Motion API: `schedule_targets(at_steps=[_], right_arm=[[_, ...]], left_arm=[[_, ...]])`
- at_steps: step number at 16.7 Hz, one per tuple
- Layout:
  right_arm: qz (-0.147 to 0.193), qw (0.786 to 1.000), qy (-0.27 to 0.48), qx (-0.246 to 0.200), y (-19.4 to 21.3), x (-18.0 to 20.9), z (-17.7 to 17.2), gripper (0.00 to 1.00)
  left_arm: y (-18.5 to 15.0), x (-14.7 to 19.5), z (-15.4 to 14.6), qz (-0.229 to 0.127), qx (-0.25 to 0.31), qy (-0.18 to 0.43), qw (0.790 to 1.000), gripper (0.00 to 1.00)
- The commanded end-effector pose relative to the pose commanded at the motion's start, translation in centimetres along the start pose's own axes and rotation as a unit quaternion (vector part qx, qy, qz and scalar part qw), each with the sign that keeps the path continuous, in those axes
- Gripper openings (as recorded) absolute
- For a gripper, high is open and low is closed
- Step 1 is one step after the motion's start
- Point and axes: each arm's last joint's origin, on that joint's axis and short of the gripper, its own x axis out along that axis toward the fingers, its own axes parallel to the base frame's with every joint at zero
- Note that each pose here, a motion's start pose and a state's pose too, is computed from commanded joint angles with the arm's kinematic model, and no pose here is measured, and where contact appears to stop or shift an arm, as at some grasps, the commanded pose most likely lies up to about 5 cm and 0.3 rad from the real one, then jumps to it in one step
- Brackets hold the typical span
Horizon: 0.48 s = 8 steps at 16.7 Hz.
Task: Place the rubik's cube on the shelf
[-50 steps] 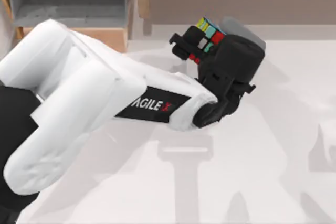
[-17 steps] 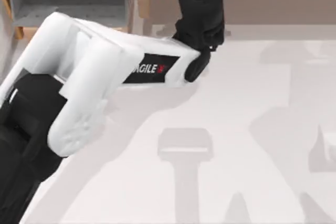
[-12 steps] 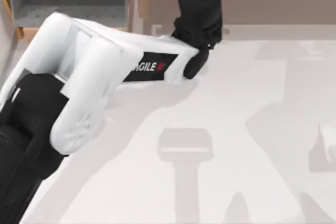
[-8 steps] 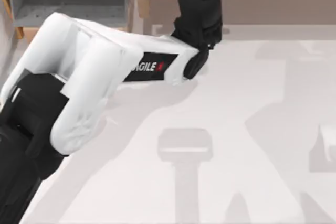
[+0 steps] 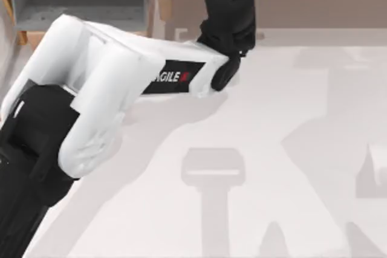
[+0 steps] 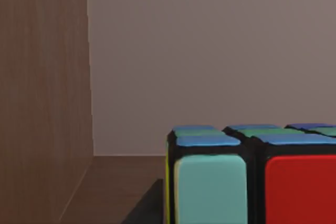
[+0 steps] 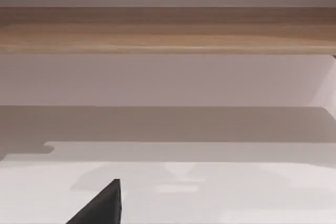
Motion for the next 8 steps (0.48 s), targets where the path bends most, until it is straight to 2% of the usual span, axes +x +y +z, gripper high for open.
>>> schedule_targets(at_steps=[2,8], right_arm=[[0.000,1.000,0.000,0.000,0.00,0.00,0.00,1.00],[0.000,1.000,0.000,0.000,0.00,0.00,0.00,1.00]], left_arm=[[0.00,0.00,0.00,0.000,0.000,0.000,1.000,0.98],[0.00,0.00,0.00,0.000,0.000,0.000,1.000,1.00]])
